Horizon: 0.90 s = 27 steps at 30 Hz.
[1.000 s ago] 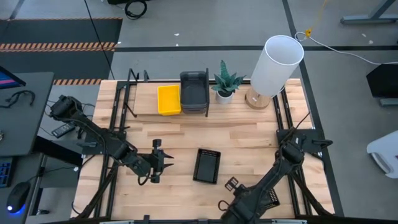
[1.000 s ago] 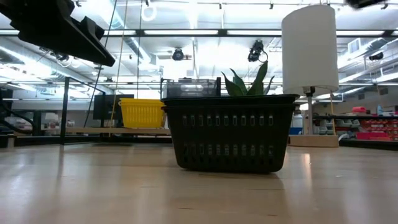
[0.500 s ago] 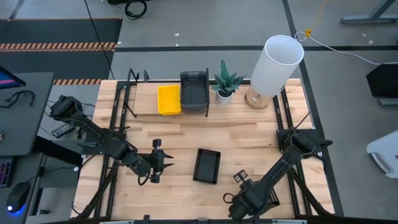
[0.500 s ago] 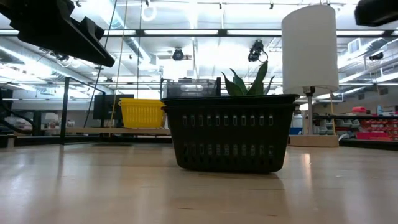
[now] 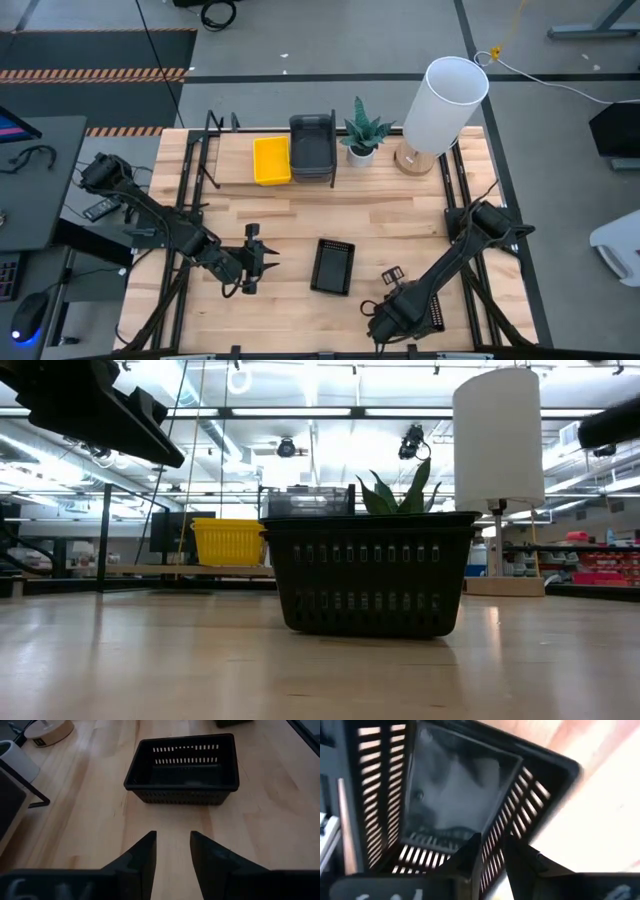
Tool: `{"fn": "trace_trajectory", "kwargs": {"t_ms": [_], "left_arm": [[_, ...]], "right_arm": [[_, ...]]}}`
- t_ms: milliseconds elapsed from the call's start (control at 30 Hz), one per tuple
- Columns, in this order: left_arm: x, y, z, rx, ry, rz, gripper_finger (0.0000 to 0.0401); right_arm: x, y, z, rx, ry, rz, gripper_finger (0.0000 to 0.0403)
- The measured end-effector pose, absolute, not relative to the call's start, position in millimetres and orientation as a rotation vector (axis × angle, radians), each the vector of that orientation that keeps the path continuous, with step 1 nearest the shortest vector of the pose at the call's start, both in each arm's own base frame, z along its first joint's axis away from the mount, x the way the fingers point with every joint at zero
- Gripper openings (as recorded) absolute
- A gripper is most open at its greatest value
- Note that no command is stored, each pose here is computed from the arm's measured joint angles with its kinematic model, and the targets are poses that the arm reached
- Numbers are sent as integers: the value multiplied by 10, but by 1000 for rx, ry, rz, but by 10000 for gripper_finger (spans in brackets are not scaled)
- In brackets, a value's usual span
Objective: Stack baskets on shelf by color
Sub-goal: Stack the bottom black bin into the other black bins
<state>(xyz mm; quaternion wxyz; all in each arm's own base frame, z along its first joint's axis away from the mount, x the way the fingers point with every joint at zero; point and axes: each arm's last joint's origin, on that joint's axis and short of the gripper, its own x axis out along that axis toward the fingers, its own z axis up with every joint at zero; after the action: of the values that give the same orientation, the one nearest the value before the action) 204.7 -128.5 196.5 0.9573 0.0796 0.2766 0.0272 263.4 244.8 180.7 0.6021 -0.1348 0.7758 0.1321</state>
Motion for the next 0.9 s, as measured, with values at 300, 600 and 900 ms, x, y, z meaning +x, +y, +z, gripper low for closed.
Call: {"fn": "trace_trajectory", "kwargs": {"t_ms": [300,600,900], "left_arm": [[2045,-1284,1962,164,564,56,126],[2045,-1283,1962,164,565,56,126],[2045,-1284,1962,164,565,55,126]], "right_arm": [[2587,2280,2136,-222,1779,123,80],[2523,2098,1824,31,1768,84,80],[2533,2021,1690,118,1708,121,80]]}}
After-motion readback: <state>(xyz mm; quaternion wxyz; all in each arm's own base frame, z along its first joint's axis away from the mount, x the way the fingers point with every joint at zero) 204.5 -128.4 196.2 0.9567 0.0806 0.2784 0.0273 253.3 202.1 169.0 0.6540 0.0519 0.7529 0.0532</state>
